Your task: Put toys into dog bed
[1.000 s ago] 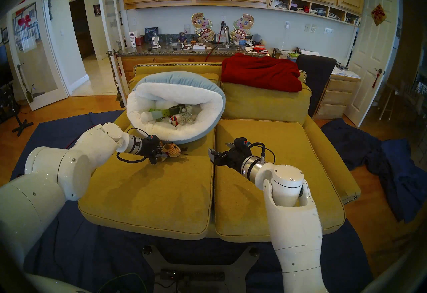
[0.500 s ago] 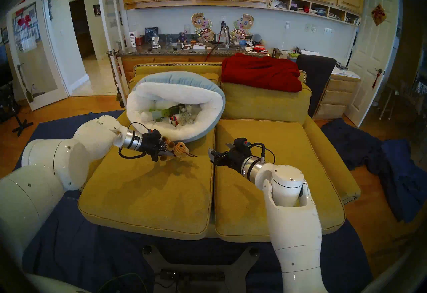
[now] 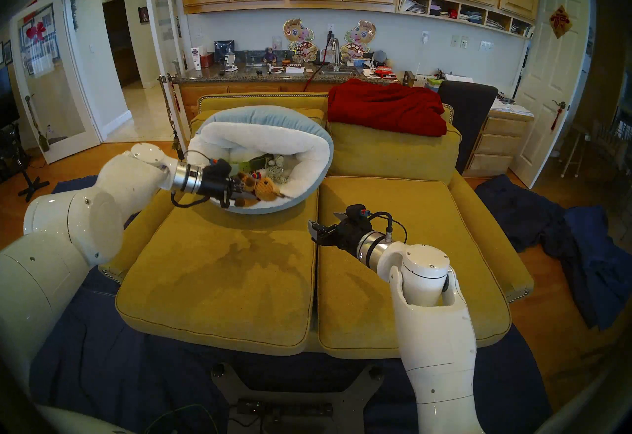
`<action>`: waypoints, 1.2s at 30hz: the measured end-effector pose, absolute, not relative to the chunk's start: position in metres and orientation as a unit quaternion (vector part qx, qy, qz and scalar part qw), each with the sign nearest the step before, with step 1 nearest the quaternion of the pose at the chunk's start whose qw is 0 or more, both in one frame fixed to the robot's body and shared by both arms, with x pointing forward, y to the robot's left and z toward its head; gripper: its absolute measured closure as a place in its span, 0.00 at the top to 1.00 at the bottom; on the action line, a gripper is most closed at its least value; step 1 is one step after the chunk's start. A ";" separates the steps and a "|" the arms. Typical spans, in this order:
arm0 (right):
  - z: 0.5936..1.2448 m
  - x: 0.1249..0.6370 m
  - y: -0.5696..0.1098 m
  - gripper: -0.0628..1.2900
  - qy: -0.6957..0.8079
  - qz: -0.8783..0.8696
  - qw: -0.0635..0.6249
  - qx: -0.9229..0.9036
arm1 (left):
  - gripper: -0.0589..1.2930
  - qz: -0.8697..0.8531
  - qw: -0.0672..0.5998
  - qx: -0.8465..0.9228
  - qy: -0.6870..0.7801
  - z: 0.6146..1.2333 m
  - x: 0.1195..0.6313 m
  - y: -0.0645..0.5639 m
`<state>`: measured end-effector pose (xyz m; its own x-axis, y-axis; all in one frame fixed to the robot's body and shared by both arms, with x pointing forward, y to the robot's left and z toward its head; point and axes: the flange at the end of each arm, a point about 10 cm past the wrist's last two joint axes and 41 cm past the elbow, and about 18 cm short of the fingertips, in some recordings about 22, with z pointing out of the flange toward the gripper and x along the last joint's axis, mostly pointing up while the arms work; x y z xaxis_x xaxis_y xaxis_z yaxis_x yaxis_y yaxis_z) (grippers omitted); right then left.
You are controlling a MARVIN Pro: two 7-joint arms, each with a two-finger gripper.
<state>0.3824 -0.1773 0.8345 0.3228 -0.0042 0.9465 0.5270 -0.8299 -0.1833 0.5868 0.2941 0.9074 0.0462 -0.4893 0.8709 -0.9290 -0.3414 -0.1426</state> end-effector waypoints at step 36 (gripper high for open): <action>0.834 0.382 -0.177 0.98 -0.169 -0.557 0.239 -0.778 | 0.12 0.459 0.093 0.780 -0.415 0.919 0.626 0.295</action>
<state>0.3823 -0.1767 0.8342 0.3230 -0.0025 0.9464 0.5286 -0.8290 -0.1826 0.6258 0.2949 0.9191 0.2351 -0.5617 0.7932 -0.7326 -0.6387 -0.2352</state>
